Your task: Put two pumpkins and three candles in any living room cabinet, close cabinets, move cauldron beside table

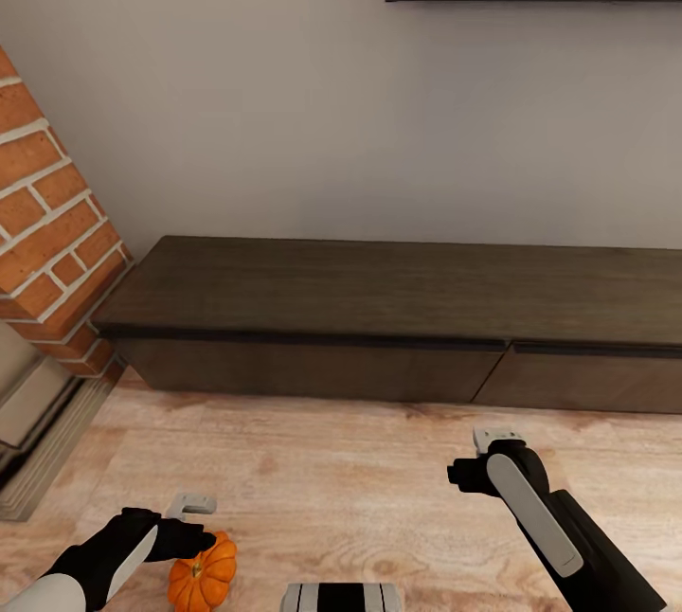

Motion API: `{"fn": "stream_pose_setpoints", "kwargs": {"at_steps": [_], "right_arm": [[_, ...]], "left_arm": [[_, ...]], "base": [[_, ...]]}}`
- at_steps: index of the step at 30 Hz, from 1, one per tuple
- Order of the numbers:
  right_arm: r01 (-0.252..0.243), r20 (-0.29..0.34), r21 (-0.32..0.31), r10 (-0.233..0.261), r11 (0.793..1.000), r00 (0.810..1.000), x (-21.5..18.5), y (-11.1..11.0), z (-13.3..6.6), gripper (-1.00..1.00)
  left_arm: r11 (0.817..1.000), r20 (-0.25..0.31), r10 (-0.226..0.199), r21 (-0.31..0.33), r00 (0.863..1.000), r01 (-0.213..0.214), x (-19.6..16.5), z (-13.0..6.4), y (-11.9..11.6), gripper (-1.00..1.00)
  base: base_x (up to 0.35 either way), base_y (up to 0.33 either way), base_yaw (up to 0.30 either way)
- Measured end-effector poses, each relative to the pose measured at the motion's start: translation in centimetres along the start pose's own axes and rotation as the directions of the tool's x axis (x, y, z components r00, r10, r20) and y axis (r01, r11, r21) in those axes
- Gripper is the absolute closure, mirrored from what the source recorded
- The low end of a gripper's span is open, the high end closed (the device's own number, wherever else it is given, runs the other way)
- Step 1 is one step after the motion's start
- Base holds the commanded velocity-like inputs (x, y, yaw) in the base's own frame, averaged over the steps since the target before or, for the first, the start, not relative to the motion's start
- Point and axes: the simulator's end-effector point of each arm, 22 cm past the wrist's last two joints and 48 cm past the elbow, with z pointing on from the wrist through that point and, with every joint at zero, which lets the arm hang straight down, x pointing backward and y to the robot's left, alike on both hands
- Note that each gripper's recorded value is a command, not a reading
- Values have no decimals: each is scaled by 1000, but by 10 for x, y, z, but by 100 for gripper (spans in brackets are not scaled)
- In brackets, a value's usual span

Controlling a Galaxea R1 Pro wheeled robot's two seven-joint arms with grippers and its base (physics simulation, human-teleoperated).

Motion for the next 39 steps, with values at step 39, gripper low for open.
{"fn": "stream_pose_setpoints", "kwargs": {"at_steps": [39], "right_arm": [[6, 26, 1, -6, 1000, 1000, -9, -8, -3, -100]], "left_arm": [[1000, -16, -3, 2, 1000, 3, 6, 6, 0, -100]], "base": [[0, 0, 0]]}}
